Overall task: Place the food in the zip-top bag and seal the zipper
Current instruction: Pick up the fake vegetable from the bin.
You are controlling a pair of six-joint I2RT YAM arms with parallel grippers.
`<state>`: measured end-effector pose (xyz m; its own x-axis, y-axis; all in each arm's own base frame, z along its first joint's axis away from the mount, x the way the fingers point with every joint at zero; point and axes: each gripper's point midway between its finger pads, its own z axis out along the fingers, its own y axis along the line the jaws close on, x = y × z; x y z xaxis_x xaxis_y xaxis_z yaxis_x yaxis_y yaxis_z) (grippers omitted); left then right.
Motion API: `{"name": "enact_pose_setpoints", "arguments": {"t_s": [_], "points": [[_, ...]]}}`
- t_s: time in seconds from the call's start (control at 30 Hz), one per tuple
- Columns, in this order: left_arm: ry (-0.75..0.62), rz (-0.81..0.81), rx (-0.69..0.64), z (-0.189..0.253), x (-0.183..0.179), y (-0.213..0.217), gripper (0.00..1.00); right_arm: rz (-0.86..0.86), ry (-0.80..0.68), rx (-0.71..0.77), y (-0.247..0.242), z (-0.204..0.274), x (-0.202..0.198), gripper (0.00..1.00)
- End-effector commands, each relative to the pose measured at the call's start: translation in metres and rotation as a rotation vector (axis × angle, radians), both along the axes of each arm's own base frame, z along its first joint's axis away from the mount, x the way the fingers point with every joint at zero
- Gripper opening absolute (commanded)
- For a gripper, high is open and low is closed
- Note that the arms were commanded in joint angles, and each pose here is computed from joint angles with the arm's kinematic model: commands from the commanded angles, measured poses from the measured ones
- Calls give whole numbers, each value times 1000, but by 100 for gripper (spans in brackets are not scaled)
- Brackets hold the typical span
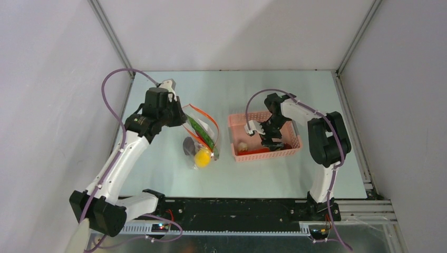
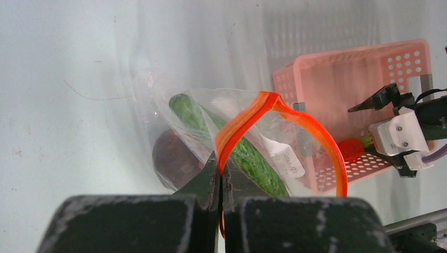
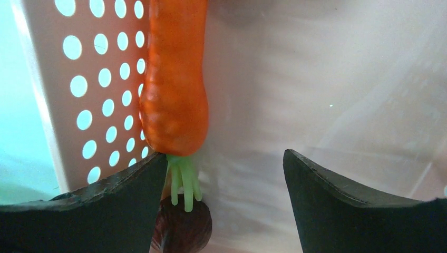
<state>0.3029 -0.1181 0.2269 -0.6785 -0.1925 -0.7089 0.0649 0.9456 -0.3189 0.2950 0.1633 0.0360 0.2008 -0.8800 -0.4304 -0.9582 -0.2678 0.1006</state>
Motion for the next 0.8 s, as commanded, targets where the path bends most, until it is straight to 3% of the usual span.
{"name": "enact_pose_setpoints", "arguments": {"t_s": [0.0,0.07,0.2,0.43,0.67,0.77], "points": [[-40,-11,2,4,8,2,0,33,10,-5,1,-17,-5,84],[-38,-7,3,4,9,2,0,25,-5,-6,0,-21,-4,84],[-35,-3,7,2,10,3,0,-34,-65,-6,2,-27,11,70],[-27,5,7,0,11,5,0,-118,-161,37,12,-23,36,68],[-24,2,3,-1,11,4,0,-110,-149,46,15,-20,31,46],[-27,0,1,0,11,3,0,-83,-131,58,17,-15,23,44]]}}
